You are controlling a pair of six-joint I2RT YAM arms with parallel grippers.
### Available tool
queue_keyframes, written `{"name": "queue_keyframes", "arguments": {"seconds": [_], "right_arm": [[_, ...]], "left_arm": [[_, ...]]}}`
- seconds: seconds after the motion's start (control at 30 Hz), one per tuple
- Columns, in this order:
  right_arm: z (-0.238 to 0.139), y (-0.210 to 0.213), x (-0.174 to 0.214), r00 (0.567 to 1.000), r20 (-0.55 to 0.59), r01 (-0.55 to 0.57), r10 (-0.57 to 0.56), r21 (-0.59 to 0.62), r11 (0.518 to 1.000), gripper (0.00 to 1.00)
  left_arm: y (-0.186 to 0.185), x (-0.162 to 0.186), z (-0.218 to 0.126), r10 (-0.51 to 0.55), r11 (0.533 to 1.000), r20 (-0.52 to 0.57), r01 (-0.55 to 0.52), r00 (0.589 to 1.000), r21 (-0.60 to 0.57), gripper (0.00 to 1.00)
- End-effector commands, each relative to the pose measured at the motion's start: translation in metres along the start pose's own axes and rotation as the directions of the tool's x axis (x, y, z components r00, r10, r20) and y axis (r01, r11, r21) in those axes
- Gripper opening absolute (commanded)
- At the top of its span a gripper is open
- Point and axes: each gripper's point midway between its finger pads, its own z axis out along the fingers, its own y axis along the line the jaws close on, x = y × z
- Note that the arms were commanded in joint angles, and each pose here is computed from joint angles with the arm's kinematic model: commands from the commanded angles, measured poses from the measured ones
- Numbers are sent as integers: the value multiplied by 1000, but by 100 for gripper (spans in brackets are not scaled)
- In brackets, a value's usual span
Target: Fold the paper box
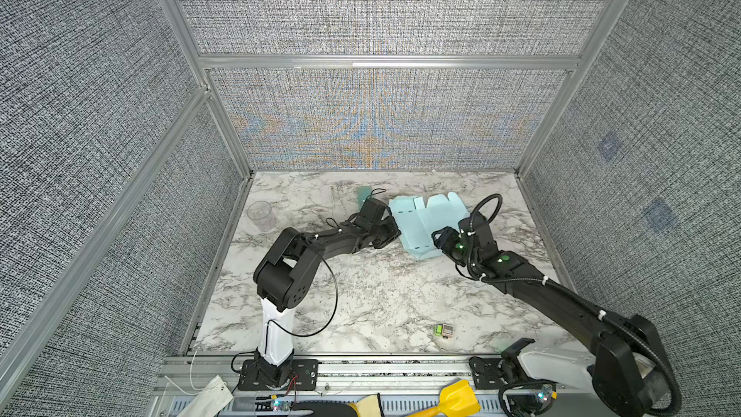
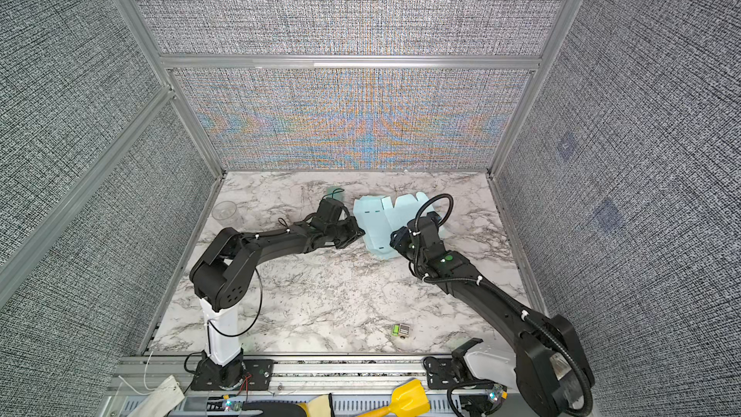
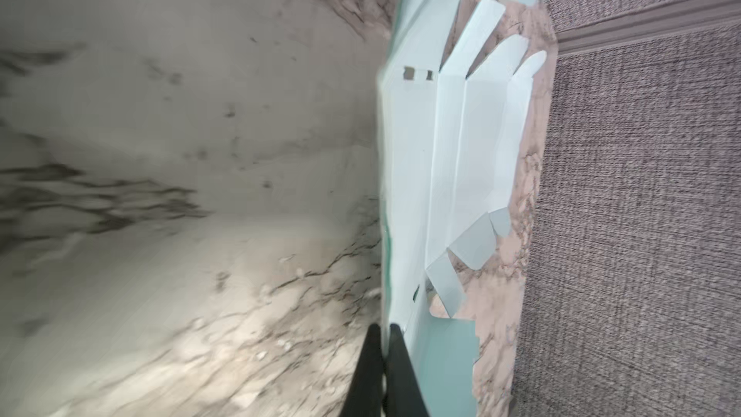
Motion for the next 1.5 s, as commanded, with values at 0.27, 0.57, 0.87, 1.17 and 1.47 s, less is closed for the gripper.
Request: {"name": "queue_keyframes", "arguments": {"seconds": [0.27,0.57,0.87,1.17,1.47], "right_arm": [[-27,37,-38,951,7,310,-311,-85,947,64],[11,26,-20,929,-131,335,-347,-102,936,64],[52,-23,-6,899,-277,359,-339,26,933,64],[75,-46,33,881,-375,324,-288,34,945,62],[93,-25,63,892,-391,232,-228,-36,972,58]], "left_arm": [[65,-9,-64,264,918,-197,-308,944,-251,0],[92,-22,-100,303,852,-241,-375,922,-365,0],[107,-24,-119,326,800,-291,-427,899,-422,0],[107,-43,-137,376,759,-328,-491,867,-427,0],[111,-48,-139,414,708,-394,-563,820,-427,0]]}}
